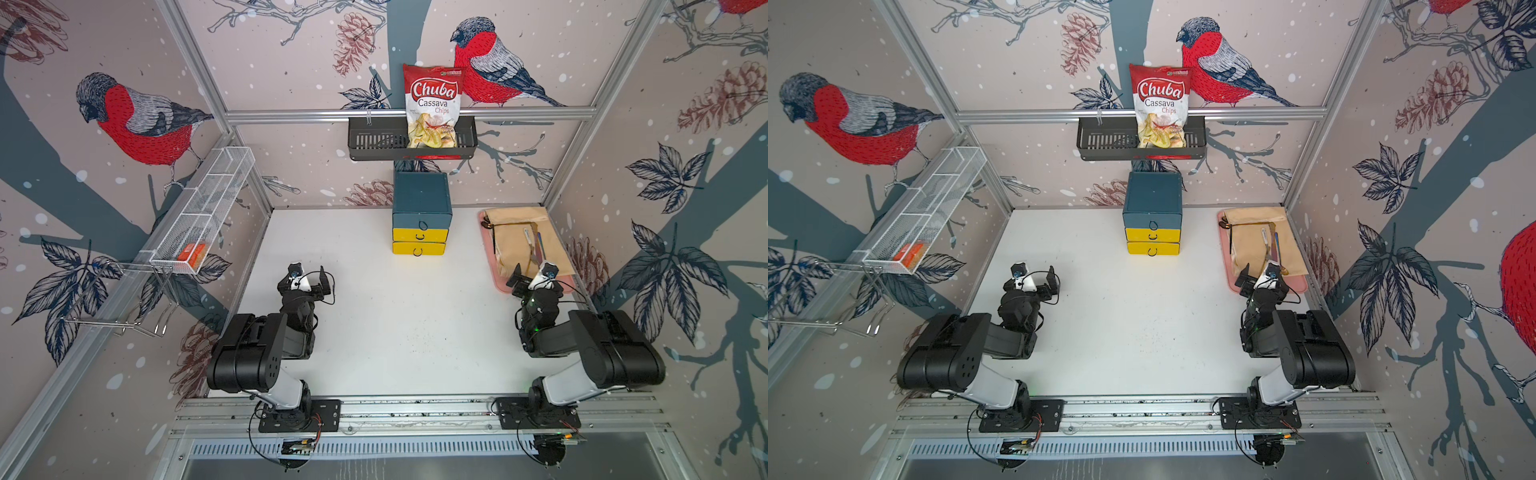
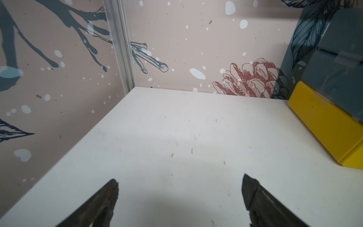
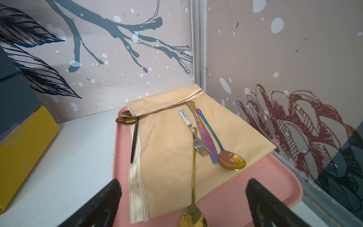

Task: Place the fruit knives into the drawer by color
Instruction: Reset both arms

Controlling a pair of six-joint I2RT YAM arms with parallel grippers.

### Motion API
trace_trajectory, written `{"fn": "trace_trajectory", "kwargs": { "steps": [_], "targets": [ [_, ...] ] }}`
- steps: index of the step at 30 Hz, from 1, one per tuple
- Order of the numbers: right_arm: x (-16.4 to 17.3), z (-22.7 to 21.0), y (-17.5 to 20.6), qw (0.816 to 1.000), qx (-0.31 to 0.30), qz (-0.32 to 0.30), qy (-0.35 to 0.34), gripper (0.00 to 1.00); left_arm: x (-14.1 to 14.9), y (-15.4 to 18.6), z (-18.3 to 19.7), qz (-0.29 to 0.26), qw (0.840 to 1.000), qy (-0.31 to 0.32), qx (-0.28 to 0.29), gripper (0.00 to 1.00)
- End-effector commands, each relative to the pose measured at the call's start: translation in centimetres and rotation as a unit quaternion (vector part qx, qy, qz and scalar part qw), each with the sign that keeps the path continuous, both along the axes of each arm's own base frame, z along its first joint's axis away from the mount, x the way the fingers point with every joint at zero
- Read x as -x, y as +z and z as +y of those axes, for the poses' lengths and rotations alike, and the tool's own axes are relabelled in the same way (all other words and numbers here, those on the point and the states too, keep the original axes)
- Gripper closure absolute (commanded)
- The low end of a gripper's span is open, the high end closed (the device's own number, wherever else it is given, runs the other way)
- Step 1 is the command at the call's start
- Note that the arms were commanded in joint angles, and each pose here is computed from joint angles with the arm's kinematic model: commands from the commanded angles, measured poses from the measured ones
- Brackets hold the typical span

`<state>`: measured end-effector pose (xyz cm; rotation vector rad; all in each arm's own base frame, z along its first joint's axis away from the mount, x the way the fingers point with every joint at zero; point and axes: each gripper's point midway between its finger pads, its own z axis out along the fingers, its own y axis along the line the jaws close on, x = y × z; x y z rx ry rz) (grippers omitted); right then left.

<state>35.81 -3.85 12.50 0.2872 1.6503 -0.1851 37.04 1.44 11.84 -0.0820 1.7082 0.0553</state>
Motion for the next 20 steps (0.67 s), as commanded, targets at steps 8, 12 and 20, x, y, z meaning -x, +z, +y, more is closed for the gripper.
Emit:
{"fn": "trace_trajectory", "kwargs": {
  "steps": [8, 12, 20],
  "targets": [
    [-0.04, -0.20, 0.97, 1.000, -0.008, -0.023, -0.008, 0.00, -0.72, 1.01, -1.46, -0.016, 0.999, -0.041, -0.012, 0.01],
    [-0.03, -0.18, 1.05, 1.000, -0.008, -0.025, -0.008, 0.00, -0.86, 0.98, -1.31, -0.016, 0.999, -0.036, -0.012, 0.01],
    [-0.04, -0.19, 0.99, 1.000, -0.008, -0.024, -0.008, 0.00, -0.75, 1.03, -0.85, -0.016, 1.000, -0.023, -0.010, 0.02]
  ]
}}
